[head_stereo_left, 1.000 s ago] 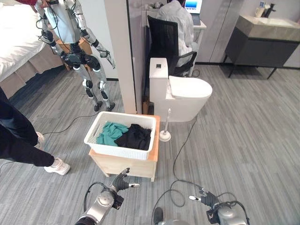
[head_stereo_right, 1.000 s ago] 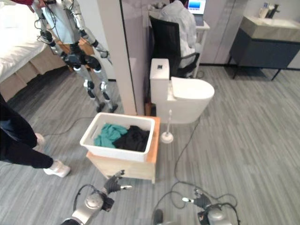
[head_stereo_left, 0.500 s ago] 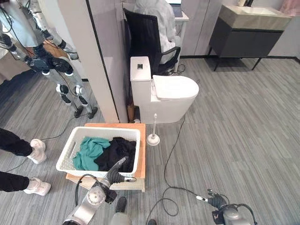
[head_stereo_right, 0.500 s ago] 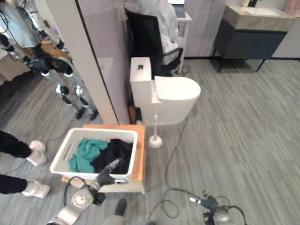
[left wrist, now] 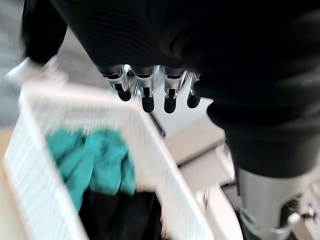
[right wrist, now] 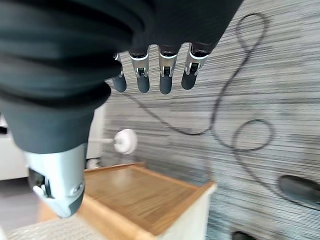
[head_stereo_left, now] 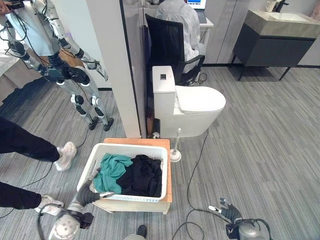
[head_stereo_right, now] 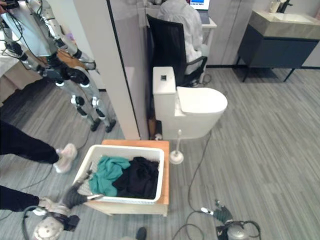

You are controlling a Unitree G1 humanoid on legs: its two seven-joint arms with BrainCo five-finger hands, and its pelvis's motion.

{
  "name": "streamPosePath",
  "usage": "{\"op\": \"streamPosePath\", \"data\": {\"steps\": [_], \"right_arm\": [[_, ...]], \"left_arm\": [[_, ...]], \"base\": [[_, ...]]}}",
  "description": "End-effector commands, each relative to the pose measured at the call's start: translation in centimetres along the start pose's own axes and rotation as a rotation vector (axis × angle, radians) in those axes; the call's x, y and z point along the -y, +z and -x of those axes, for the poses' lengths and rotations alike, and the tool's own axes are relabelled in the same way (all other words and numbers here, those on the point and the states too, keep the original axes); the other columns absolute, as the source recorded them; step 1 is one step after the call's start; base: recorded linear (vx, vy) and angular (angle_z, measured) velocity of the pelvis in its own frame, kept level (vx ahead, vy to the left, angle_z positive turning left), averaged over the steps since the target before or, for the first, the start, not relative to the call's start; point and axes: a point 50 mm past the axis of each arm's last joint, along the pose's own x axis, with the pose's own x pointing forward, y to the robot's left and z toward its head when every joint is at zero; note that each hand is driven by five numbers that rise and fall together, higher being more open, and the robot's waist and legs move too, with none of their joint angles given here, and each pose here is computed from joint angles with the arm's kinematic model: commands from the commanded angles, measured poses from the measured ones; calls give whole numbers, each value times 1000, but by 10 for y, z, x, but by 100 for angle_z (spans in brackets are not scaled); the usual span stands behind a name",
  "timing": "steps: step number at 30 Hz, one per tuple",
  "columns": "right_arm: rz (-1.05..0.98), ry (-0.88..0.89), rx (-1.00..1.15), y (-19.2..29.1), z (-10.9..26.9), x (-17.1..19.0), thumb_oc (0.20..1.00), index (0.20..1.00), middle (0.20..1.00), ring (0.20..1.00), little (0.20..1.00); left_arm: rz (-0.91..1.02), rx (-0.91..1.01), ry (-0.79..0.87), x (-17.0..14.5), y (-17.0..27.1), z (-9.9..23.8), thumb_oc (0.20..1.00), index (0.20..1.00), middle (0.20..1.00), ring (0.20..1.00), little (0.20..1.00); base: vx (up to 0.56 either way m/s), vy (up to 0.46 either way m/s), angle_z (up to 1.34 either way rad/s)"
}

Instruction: Grab the laundry basket,head to the washer,open it,put in the laundry and shut it.

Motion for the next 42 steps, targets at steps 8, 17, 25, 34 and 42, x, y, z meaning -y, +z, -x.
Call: {"op": "streamPosePath", "data": {"steps": [8, 17, 25, 34, 42], "right_arm": [[69, 15, 248, 76, -11, 9, 1000, 1000, 1000, 1000, 1000], [36, 144, 454, 147, -15, -29, 1000, 1000, 1000, 1000, 1000], [-7, 182, 469, 150, -16, -43, 1000, 1000, 1000, 1000, 1000], [-8, 215, 449, 140, -16, -54, 1000, 1000, 1000, 1000, 1000], [26, 245, 429, 133, -16, -62, 1000, 1000, 1000, 1000, 1000]], "left_arm": [[-136, 81, 129, -13, 27, -55, 1000, 1000, 1000, 1000, 1000], [-78, 45, 340, -48, 69, -123, 1000, 1000, 1000, 1000, 1000], [-62, 259, 569, -102, 142, -132, 1000, 1000, 1000, 1000, 1000], [-153, 331, 764, -138, 157, -110, 1000, 1000, 1000, 1000, 1000], [-173, 385, 846, -151, 164, -95, 1000, 1000, 1000, 1000, 1000]], "base": [[38, 21, 1], [-111, -13, -4], [-128, -22, 2], [-2, -9, 3], [0, 0, 0]]}}
